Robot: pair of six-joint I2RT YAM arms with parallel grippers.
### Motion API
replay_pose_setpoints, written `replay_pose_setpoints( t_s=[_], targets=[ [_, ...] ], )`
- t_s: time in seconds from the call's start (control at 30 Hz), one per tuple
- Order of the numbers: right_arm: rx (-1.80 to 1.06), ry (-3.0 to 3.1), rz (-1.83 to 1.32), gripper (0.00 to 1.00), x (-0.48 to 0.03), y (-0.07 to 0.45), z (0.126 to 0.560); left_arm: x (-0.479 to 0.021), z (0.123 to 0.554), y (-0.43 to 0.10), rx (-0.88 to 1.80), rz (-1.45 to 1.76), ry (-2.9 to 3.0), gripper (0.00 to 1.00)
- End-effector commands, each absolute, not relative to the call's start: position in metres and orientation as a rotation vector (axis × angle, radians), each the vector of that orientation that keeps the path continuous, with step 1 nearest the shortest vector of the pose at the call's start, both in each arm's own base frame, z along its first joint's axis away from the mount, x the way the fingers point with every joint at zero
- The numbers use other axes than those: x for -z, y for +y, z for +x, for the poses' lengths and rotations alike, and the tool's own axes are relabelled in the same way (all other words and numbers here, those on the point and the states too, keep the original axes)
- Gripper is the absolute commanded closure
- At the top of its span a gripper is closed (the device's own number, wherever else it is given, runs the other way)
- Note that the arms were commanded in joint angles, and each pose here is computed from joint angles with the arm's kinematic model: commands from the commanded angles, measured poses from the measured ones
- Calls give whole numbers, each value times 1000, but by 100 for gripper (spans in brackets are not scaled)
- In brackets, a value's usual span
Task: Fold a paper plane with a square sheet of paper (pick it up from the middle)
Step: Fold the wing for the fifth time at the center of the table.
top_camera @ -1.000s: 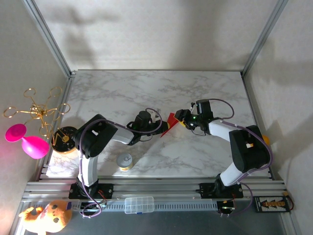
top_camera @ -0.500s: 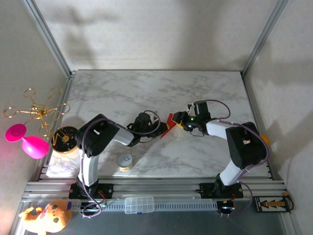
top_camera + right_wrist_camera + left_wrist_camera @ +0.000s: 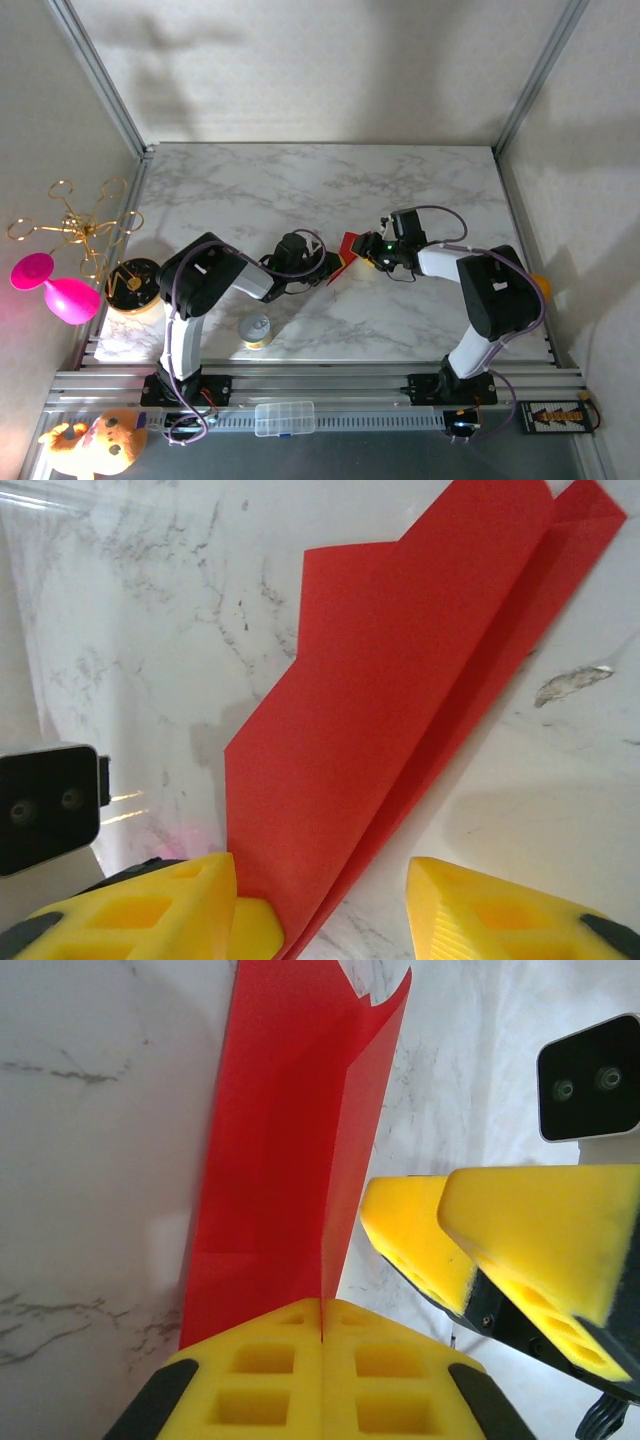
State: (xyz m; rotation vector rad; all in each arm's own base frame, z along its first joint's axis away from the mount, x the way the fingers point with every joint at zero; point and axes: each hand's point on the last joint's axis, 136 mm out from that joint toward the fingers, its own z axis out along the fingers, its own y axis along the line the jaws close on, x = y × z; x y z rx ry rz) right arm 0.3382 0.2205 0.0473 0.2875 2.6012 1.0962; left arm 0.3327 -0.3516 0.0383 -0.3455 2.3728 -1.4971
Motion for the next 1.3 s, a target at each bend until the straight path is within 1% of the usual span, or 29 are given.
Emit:
replay_pose_setpoints(
  t_s=[0.0, 0.2, 0.47, 0.9, 1.27],
  targets=[
    [-1003, 2652, 243, 52, -37, 221, 340, -32, 334, -348, 1504, -380, 2364, 100],
    [-966, 2680, 230, 51, -29, 225, 345, -28, 333, -346, 1495, -385, 2372, 100],
    [-873, 2745, 240, 47, -11, 224, 342, -25, 331, -346, 1510, -387, 2373, 100],
    [-521, 2897, 299, 44, 27, 206, 335, -26, 329, -343, 1508, -388, 2366, 94],
    [-341, 2944, 324, 43, 43, 194, 331, -37, 327, -341, 1502, -374, 2352, 85]
  ],
)
